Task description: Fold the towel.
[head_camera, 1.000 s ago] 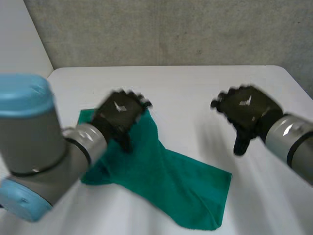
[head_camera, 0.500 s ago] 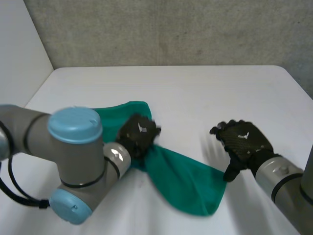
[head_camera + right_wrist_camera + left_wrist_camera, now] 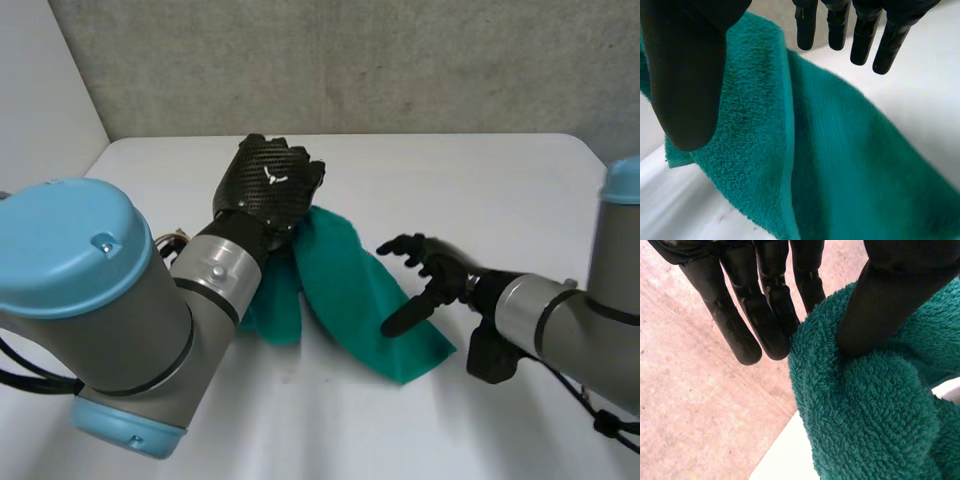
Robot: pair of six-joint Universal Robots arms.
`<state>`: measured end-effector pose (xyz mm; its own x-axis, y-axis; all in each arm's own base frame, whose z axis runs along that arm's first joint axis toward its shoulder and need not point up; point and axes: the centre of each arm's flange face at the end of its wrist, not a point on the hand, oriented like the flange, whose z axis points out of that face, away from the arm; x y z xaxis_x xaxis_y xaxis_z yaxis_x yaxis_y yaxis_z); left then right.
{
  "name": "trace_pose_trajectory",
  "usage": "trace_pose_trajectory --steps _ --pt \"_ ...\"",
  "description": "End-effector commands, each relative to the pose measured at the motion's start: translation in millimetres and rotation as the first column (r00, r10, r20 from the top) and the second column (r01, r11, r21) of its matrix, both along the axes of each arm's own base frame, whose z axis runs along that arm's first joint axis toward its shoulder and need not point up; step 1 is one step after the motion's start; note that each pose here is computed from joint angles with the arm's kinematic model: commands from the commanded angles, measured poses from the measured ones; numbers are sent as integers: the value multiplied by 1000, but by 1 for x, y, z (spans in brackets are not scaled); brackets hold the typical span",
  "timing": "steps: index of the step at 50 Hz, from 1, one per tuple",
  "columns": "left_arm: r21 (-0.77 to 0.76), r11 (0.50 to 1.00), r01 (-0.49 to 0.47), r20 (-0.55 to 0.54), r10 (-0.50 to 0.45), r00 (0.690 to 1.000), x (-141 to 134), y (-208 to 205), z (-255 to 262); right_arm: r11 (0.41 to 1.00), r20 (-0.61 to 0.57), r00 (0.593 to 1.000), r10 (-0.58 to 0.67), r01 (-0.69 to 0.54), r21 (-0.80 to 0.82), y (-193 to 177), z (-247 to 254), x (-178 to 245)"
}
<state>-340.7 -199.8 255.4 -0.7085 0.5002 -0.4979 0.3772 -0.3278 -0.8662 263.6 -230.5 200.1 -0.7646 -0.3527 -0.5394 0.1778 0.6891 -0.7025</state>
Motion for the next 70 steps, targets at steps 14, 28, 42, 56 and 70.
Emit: trace_pose_trajectory --steps 14,28,42,56,70 --pt "-3 999 -43 -17 43 999 0 -3 -8 987 -54 998 -14 22 159 -7 -70 25" --pt "-147 985 -87 -162 63 985 -16 -27 33 920 97 983 -156 180 -347 -61 32 48" --pt "127 990 -63 -450 114 886 -1 14 33 535 -82 975 -206 42 -844 -67 145 52" --pt "600 792 116 -382 156 911 12 77 -52 697 -507 844 -175 -258 -670 -64 36 43" --pt "560 827 52 -432 238 870 34 -19 -11 649 -604 792 -86 -416 -637 -32 30 35"
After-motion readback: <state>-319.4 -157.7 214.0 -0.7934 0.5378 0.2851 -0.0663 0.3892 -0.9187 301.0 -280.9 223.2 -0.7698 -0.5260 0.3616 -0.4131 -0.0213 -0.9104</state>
